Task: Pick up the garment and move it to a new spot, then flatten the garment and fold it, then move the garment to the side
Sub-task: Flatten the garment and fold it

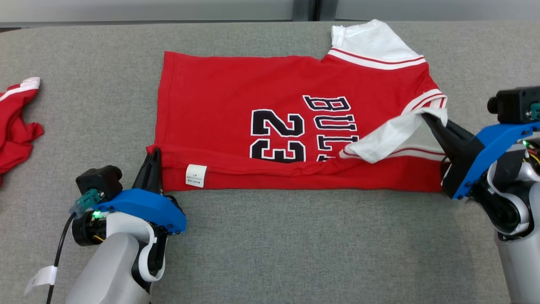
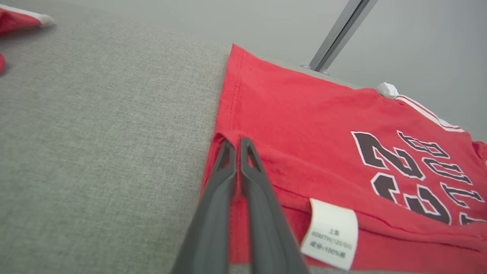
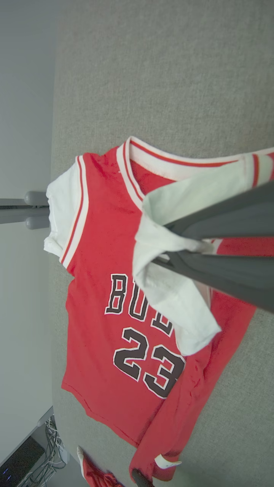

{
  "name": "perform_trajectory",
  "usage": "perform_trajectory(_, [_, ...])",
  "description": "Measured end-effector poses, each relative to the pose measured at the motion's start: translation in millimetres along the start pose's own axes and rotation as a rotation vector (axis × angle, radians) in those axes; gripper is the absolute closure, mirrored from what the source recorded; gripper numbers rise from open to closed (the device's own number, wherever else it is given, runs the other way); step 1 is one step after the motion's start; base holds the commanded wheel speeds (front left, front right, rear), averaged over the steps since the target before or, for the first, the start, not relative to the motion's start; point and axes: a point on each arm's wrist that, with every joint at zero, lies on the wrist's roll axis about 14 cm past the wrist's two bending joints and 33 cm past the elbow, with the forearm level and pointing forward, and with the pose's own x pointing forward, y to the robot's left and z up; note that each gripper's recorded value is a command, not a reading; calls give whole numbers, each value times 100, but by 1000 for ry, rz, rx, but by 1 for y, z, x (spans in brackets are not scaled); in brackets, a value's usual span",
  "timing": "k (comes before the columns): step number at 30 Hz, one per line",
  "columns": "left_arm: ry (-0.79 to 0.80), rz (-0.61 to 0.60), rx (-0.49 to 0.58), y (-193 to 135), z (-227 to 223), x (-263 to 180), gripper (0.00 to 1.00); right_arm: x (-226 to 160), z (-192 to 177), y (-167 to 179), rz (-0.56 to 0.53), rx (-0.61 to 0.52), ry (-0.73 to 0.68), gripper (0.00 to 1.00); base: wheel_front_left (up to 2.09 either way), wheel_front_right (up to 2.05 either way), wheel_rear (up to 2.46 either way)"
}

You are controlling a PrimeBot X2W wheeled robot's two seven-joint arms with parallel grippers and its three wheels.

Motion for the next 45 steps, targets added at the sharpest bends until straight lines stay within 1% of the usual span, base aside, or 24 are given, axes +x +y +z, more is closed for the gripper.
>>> perform_trajectory(1, [7, 1, 1, 0, -1, 1, 38, 2, 4, 1, 4, -1, -20, 0, 0, 0, 0])
perform_trajectory(2, [10, 1, -2, 0, -2, 1, 1, 3, 10, 1, 3, 10, -48, 0, 0, 0, 0])
perform_trajectory(7, [17, 13, -4, 2, -4, -4, 0, 7, 31, 15, 41, 54, -166, 0, 0, 0, 0])
perform_trajectory(12, [0, 30, 4, 7, -2, -15, 0, 0, 37, 21, 55, 47, -195, 0, 0, 0, 0])
perform_trajectory(14, [0, 37, 10, 9, -3, -21, 0, -5, 37, 17, 40, 27, -197, 0, 0, 0, 0])
perform_trajectory(19, [11, 48, 45, 10, -9, -34, 0, -25, 5, -8, -56, -16, -112, 0, 0, 0, 0])
perform_trajectory(22, [43, 51, 71, 9, -19, -39, 0, -41, -11, -29, -150, -37, -83, 0, 0, 0, 0])
perform_trajectory(24, [59, 55, 90, 8, -22, -39, 0, -49, -25, -35, -192, -8, -64, 0, 0, 0, 0])
perform_trajectory(29, [112, 86, 145, 15, -33, -36, 0, -56, -55, -36, -252, 35, -14, 0, 0, 0, 0])
perform_trajectory(33, [140, 83, 161, 12, -36, -24, 0, -53, -73, -42, -287, 57, 29, 0, 0, 0, 0])
perform_trajectory(36, [156, 83, 167, 12, -39, -16, 0, -44, -79, -50, -308, 61, 61, 0, 0, 0, 0])
perform_trajectory(40, [181, 89, 174, 13, -42, -6, 0, -30, -84, -53, -310, 73, 86, 0, 0, 0, 0])
perform_trajectory(45, [235, 75, 161, 10, -52, -2, 0, -16, -105, -49, -298, 72, 181, 0, 0, 0, 0])
